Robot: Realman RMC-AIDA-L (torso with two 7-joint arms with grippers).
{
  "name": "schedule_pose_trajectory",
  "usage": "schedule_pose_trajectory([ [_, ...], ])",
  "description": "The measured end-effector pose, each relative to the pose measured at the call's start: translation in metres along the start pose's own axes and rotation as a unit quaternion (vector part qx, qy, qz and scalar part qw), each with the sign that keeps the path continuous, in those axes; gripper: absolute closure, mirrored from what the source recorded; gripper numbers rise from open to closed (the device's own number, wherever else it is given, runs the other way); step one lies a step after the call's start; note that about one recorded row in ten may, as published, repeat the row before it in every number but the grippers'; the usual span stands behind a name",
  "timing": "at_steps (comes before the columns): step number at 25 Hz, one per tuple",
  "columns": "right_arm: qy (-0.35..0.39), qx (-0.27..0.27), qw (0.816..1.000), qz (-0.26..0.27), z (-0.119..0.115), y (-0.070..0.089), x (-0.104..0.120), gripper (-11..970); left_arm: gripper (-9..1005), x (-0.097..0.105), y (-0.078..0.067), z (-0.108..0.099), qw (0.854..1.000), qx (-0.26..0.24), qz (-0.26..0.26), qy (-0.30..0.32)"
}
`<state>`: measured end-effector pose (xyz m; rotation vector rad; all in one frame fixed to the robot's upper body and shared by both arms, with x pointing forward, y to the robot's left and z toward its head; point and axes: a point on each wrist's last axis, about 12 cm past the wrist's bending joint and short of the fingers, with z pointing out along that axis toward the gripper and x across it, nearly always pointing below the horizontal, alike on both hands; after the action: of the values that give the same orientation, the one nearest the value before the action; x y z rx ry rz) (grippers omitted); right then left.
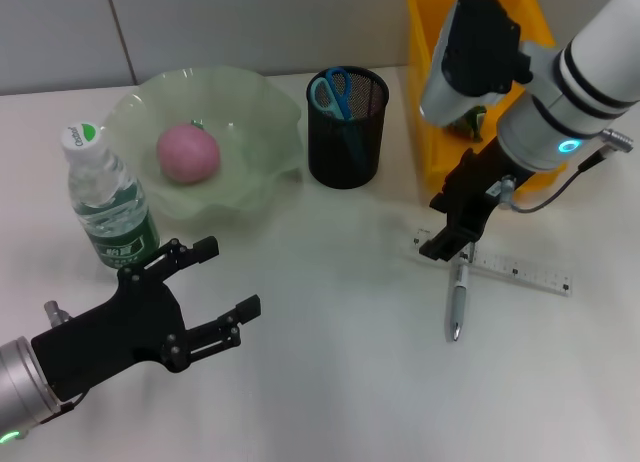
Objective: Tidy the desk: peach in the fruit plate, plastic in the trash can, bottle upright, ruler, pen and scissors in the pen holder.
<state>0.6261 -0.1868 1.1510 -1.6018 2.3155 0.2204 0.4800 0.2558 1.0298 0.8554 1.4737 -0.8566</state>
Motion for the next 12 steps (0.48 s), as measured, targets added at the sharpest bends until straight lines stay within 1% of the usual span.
schedule_pose_trajectory([
  [2, 0.006, -0.001, 1.0, -0.008, 0.006, 0.003, -0.002, 344, 154, 0.0, 0.0, 0.0, 1.0, -0.001, 0.0, -0.001],
  [5, 0.008, 0.0, 1.0, -0.011, 0.01, 0.004, -0.003, 353, 154, 0.0, 0.0, 0.0, 1.0, -0.001, 0.0, -0.001],
  [12, 0.006, 0.008, 1.0, -0.011, 0.014, 0.002, -0.004, 373, 154, -0.001, 0.001, -0.001, 1.0, -0.002, 0.0, -0.002],
])
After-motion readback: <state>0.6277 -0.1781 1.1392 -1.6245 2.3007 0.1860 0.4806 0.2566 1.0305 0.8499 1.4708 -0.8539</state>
